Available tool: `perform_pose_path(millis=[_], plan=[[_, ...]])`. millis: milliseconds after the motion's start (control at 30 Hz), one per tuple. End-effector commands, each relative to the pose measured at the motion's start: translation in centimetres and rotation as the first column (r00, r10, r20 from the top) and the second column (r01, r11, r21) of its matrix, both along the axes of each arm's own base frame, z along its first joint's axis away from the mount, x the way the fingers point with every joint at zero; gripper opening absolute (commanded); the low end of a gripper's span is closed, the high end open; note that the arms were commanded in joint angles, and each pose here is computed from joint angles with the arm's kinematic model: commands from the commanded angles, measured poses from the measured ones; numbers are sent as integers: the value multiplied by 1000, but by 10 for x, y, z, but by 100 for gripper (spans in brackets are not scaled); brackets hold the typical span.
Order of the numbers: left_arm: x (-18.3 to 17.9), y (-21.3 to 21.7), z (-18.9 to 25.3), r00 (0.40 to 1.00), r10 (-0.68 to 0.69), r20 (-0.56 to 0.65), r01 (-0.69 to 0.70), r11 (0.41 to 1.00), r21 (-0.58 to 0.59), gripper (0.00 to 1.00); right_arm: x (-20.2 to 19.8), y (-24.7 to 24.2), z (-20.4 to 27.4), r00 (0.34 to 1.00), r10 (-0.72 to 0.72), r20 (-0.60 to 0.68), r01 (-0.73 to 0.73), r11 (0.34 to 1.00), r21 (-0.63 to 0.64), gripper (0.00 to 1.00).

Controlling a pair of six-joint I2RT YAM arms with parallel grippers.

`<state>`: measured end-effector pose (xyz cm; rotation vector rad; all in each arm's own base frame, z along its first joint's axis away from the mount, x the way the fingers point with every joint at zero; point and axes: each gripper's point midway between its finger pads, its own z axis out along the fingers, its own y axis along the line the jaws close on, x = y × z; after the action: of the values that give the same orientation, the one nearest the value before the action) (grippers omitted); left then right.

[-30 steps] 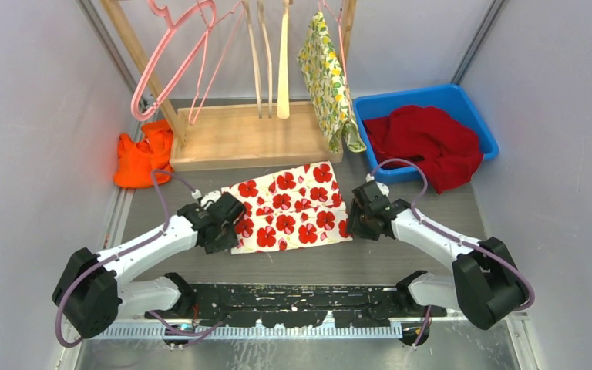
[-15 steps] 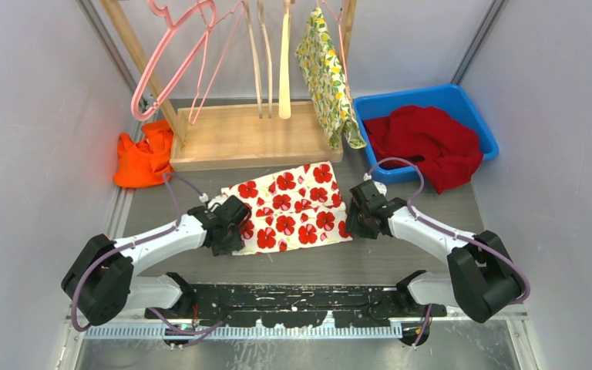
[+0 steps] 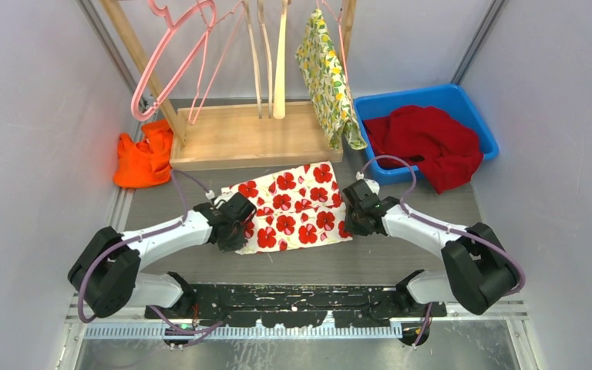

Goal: Place the skirt on the hanger

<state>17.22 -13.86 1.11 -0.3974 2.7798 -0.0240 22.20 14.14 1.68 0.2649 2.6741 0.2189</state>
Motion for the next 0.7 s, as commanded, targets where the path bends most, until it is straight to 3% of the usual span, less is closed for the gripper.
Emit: perform_pose_path(millis=[0, 200, 667], plan=[[-3, 4, -11, 1000, -3, 6, 3, 1000, 19, 0, -2, 12, 3, 1000, 24, 12, -25, 999, 26, 22], [1, 1, 22, 997, -21, 75, 24, 999, -27, 0, -7, 19, 20, 998, 48, 33, -50, 996, 75, 2], [13, -16, 164, 952, -77, 296, 139, 971, -194, 0, 4, 29, 178, 956, 76, 285, -137, 970, 200, 1]])
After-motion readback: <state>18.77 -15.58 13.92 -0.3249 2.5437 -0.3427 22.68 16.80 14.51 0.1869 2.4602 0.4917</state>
